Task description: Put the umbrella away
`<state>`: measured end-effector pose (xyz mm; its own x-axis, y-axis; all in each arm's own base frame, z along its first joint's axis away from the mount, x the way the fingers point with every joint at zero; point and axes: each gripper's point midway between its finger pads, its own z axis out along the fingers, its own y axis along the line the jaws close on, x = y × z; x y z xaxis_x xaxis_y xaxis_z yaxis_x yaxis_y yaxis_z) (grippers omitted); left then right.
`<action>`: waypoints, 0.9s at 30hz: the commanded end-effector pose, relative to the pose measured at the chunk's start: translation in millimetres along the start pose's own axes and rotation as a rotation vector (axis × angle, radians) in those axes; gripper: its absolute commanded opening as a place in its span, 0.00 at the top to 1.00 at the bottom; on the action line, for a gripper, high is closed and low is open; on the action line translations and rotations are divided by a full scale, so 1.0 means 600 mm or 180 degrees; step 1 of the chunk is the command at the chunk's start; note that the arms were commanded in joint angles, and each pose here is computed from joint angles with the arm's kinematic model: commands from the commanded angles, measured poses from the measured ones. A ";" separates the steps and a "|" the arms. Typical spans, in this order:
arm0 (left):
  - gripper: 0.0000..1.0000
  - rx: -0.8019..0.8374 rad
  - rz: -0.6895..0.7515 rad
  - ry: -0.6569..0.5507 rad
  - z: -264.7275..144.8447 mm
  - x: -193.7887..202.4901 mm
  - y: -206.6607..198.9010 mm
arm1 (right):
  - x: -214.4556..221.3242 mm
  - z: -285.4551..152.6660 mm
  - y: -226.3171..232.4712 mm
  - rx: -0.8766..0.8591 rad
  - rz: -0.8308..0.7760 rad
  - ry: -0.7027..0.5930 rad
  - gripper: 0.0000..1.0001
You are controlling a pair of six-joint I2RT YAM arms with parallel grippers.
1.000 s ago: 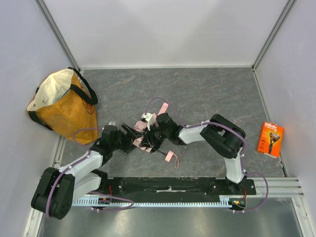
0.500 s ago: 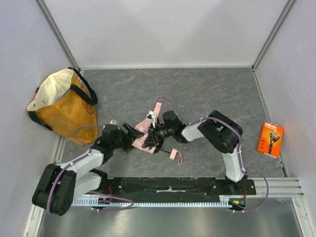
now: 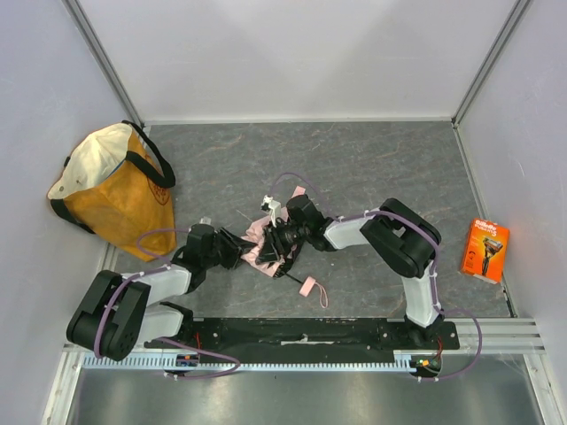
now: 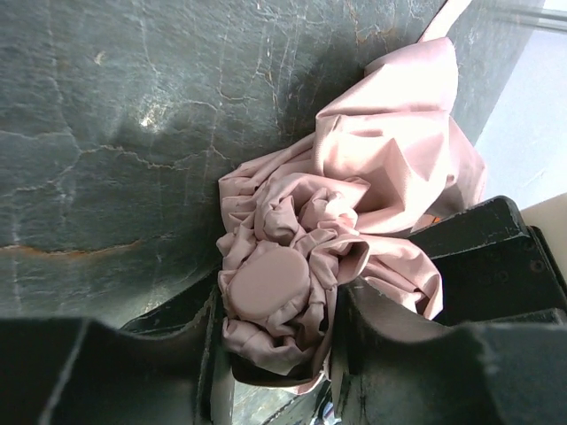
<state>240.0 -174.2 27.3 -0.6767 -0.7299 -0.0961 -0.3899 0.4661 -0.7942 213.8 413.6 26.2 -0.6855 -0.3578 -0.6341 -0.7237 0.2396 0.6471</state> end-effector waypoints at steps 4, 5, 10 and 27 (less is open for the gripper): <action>0.98 -0.0865 0.0149 0.0234 -0.012 0.037 0.121 | 0.102 -0.009 -0.021 0.1079 0.0131 0.0743 0.67; 0.98 -0.0893 0.0131 0.0265 -0.013 0.040 0.123 | 0.097 -0.012 -0.018 0.1221 0.0074 0.0752 0.58; 0.98 -0.0989 0.0094 0.0292 -0.015 0.041 0.126 | 0.042 -0.014 0.042 0.1600 -0.0496 0.0668 0.30; 0.98 -0.1603 -0.0369 0.0616 -0.028 0.071 0.158 | 0.002 -0.045 0.045 0.3782 -0.2299 0.0392 0.22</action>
<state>217.1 -199.1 18.7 -0.7800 -0.6211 0.0762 -0.4727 0.5050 -0.7221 181.0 391.4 32.3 -0.2751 -0.7629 -0.5850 -0.7686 0.5401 -0.3428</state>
